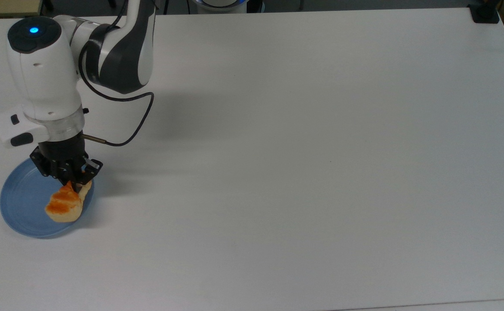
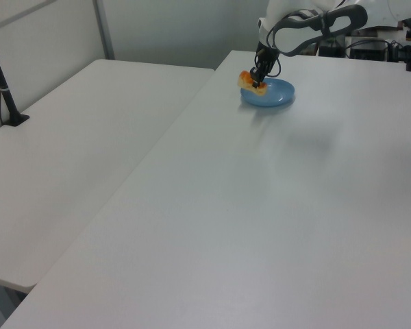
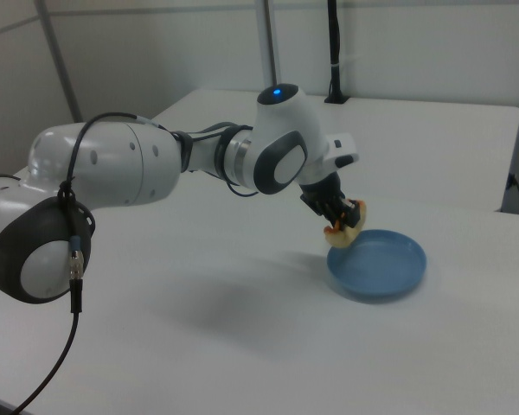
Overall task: Put the bread on a plate
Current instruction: 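Lower the bread roll onto the blue plate and open the gripper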
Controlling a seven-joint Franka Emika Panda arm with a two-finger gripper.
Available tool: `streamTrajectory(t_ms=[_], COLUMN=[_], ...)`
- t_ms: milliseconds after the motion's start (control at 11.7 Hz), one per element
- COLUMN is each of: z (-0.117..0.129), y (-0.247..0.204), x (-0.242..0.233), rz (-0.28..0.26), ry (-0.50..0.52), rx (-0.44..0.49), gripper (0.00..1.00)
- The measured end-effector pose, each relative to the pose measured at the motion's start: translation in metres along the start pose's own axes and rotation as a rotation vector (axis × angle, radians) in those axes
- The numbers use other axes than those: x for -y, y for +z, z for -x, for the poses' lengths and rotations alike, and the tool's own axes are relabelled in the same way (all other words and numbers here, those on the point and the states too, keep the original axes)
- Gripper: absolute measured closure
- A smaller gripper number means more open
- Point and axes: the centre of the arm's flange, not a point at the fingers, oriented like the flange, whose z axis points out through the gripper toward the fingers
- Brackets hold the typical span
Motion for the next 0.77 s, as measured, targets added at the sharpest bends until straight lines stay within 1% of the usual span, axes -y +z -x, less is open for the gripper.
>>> streamTrajectory(t_ms=[428, 684, 770], z=[0.014, 0.021, 0.023], y=[0.016, 0.031, 0.036], x=[-0.06, -0.063, -0.062], rz=[0.031, 0.032, 0.031], ry=[0.072, 0.076, 0.075], rx=[0.035, 0.061, 0.069], gripper=[0.87, 0.87, 0.83])
